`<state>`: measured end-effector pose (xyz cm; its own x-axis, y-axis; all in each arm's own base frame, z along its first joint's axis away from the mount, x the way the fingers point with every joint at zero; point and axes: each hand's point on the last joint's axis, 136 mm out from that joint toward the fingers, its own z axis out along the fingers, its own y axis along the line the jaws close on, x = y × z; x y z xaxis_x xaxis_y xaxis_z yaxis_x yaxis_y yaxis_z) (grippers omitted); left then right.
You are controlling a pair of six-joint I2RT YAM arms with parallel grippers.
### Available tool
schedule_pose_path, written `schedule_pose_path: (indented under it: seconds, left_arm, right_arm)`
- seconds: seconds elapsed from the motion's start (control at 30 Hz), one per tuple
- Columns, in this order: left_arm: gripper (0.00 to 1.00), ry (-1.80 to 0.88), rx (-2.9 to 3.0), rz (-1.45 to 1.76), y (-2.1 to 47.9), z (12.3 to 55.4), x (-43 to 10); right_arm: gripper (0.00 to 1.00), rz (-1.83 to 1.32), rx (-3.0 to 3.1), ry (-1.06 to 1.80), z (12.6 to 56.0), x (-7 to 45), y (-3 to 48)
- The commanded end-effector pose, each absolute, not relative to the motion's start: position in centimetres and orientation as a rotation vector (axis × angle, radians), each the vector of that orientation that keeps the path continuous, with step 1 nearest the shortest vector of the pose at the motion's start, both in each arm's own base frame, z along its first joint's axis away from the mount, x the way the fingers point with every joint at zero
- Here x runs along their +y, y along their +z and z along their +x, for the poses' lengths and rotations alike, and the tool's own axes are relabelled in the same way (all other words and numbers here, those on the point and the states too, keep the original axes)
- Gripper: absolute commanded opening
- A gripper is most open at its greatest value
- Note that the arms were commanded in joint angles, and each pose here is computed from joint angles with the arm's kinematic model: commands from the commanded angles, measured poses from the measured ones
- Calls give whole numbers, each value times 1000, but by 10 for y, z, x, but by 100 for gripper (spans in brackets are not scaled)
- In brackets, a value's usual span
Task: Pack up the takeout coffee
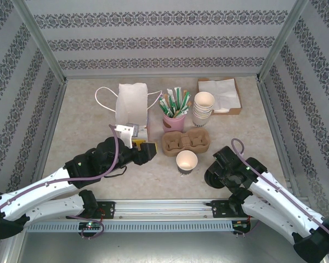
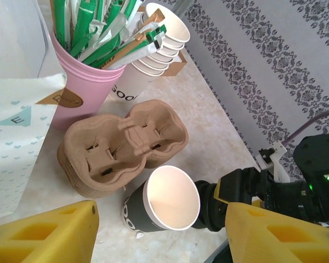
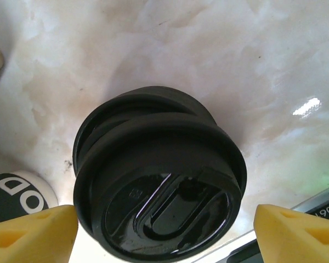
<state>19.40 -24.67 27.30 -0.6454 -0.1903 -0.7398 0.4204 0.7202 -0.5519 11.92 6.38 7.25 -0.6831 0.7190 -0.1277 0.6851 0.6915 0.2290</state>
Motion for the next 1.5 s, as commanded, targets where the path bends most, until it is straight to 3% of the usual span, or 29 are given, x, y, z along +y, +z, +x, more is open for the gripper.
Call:
schedule_pose_path:
  seconds: [0.0, 0.23, 0.5, 0.97, 1.17, 1.47]
  left_arm:
    - [64, -912, 2113, 182, 264, 190, -248]
    - [64, -913, 2112, 178, 263, 191, -249]
    - [64, -929, 2114, 172, 262, 190, -251]
    - [64, -950, 2119, 159, 258, 190, -253]
    - [64, -957, 2116, 158, 259, 189, -253]
    - [64, -962, 2115, 165, 260, 189, -254]
  right_arm:
    - [84, 1049, 2748, 236, 119, 64, 66]
    - [84, 1013, 2738, 294, 127, 70, 65]
    - [77, 1012, 2718, 334, 136, 74, 63]
    - [80, 882, 2708, 362, 168, 78, 78]
    - [84, 869, 2701, 371, 163, 76, 81]
    - [80, 905, 2703, 374, 152, 71, 73]
